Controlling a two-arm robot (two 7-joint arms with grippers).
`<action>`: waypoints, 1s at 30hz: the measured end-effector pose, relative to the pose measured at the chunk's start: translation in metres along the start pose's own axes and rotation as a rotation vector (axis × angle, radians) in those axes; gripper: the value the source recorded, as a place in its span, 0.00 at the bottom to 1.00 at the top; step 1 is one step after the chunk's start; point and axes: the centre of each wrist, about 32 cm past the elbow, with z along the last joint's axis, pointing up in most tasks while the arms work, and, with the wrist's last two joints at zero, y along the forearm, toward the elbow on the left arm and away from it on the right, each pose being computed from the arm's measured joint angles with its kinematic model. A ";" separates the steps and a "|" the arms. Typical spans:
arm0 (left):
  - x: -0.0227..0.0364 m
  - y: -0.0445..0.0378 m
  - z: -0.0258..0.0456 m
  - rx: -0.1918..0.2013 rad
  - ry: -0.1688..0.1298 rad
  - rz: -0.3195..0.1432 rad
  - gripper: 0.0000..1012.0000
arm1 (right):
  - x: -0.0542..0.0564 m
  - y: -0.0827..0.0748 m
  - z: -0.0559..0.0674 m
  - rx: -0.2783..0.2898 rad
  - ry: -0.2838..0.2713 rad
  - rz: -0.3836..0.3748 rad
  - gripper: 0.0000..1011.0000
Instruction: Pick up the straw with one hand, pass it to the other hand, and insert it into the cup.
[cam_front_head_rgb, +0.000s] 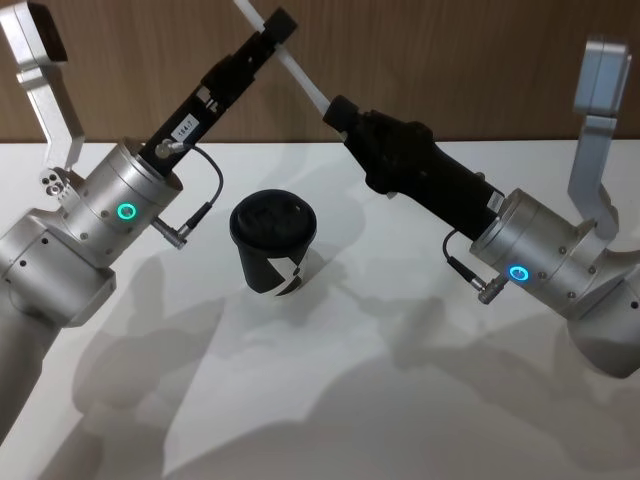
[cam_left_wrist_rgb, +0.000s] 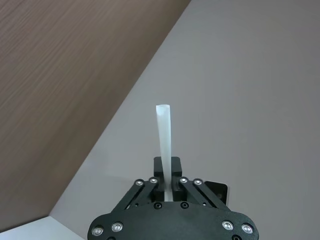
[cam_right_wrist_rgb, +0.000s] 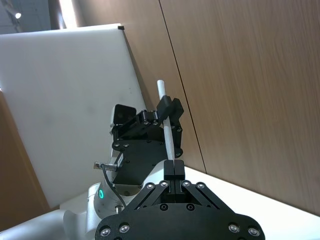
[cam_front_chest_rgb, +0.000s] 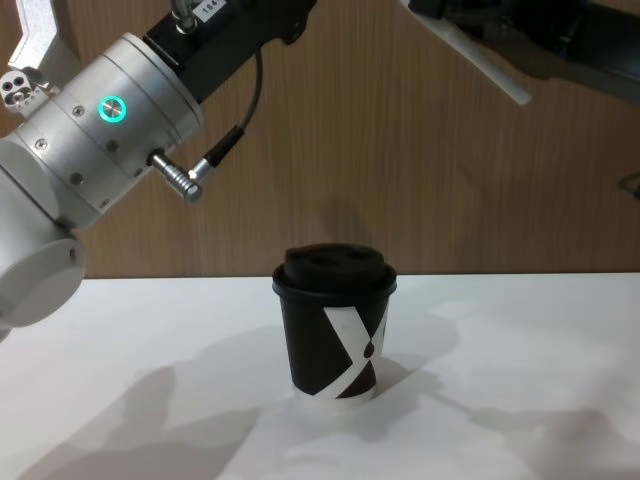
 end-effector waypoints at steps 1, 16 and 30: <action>0.0000 0.0001 0.0000 -0.001 0.001 0.000 0.08 | 0.000 0.000 0.000 0.000 0.000 0.000 0.00; -0.0006 0.0013 0.0001 -0.013 0.001 0.007 0.01 | 0.000 0.000 0.000 0.000 0.000 0.000 0.04; -0.0012 0.0009 0.0005 -0.019 -0.019 0.015 0.01 | 0.000 0.000 0.000 0.000 0.000 0.000 0.46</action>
